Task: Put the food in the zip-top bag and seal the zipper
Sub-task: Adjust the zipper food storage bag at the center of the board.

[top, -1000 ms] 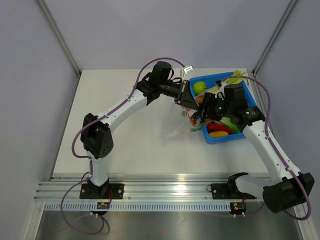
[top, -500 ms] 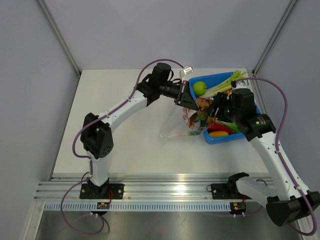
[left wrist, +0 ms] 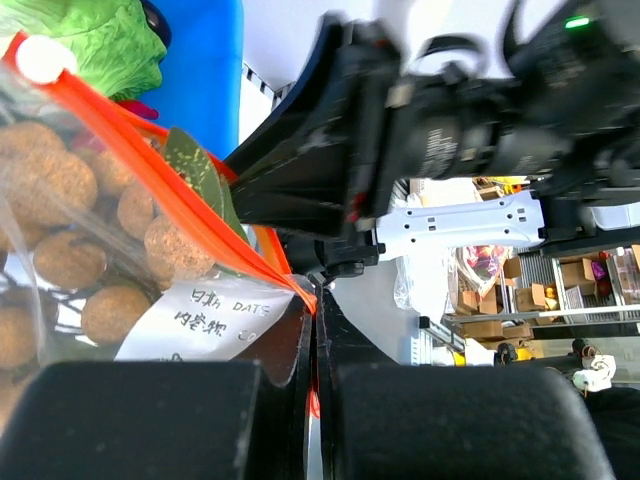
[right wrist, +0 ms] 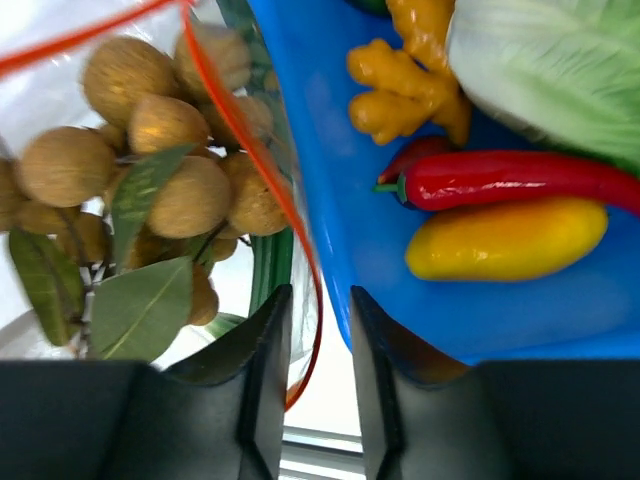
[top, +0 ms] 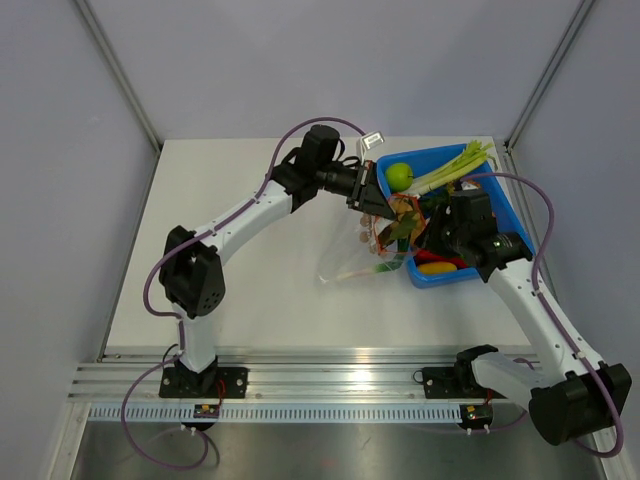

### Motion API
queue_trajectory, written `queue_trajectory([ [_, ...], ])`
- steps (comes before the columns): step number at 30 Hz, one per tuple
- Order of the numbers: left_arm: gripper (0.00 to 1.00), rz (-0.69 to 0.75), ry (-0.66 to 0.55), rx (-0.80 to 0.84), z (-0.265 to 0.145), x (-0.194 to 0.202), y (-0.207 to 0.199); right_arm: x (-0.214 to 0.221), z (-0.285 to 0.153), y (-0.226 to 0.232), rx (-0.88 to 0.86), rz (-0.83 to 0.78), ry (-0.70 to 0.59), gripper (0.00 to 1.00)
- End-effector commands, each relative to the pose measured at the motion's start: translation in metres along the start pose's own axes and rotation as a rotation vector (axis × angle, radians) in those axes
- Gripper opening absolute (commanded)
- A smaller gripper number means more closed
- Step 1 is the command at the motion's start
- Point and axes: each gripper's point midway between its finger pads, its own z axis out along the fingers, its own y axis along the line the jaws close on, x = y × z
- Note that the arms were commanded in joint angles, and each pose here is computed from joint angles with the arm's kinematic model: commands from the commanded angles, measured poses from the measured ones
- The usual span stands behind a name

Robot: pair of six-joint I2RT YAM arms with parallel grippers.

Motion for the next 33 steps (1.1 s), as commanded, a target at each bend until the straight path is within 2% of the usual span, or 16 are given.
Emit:
queue_trajectory([
  [1, 0.00, 0.102, -0.051, 0.041, -0.014, -0.014, -0.033, 0.007, 0.016, 0.009, -0.067, 0.042, 0.019, 0.35],
  [4, 0.00, 0.095, -0.053, 0.028, -0.018, -0.014, -0.031, 0.008, 0.020, 0.018, -0.112, 0.057, 0.033, 0.12],
  [5, 0.00, 0.095, -0.061, 0.018, -0.023, -0.016, -0.029, 0.006, 0.020, 0.022, -0.126, 0.056, 0.031, 0.00],
  [7, 0.00, 0.090, -0.068, -0.050, -0.035, -0.015, -0.020, -0.010, 0.011, 0.039, -0.191, 0.048, 0.005, 0.00],
  [8, 0.00, 0.142, -0.085, -0.110, -0.051, -0.020, -0.008, -0.016, 0.006, 0.049, -0.226, 0.043, -0.003, 0.00],
  [9, 0.00, 0.094, -0.092, -0.232, -0.067, -0.015, 0.004, -0.034, -0.007, 0.065, -0.272, 0.035, -0.038, 0.00],
  [11, 0.00, 0.123, -0.134, -0.377, -0.097, -0.022, 0.019, -0.046, -0.021, 0.089, -0.343, 0.009, -0.051, 0.00],
  [12, 0.00, 0.090, -0.133, -0.478, -0.112, -0.017, 0.027, -0.062, -0.037, 0.108, -0.393, -0.008, -0.089, 0.00],
  [14, 0.00, 0.157, -0.146, -0.582, -0.131, -0.027, 0.016, -0.067, -0.041, 0.125, -0.423, -0.032, -0.087, 0.00],
  [15, 0.00, 0.132, -0.125, -0.666, -0.140, -0.018, 0.022, -0.069, -0.047, 0.140, -0.454, -0.053, -0.092, 0.00],
  [18, 0.00, 0.107, -0.095, -0.774, -0.151, -0.002, 0.040, -0.054, -0.016, 0.144, -0.424, -0.063, -0.036, 0.00],
  [22, 0.00, -0.007, -0.021, -0.835, -0.146, 0.040, 0.090, -0.015, 0.055, 0.116, -0.300, -0.033, 0.072, 0.00],
  [25, 0.00, -0.074, 0.028, -0.868, -0.143, 0.053, 0.109, -0.004, 0.071, 0.110, -0.269, -0.054, 0.128, 0.00],
  [26, 0.00, -0.091, 0.046, -0.894, -0.145, 0.054, 0.111, -0.013, 0.064, 0.120, -0.300, -0.062, 0.107, 0.00],
  [29, 0.00, -0.012, -0.033, -0.879, -0.150, 0.018, 0.078, -0.043, 0.036, 0.139, -0.346, -0.110, 0.039, 0.00],
  [33, 0.00, 0.098, -0.176, -0.797, -0.159, -0.024, 0.011, -0.073, -0.007, 0.161, -0.421, -0.149, -0.053, 0.00],
])
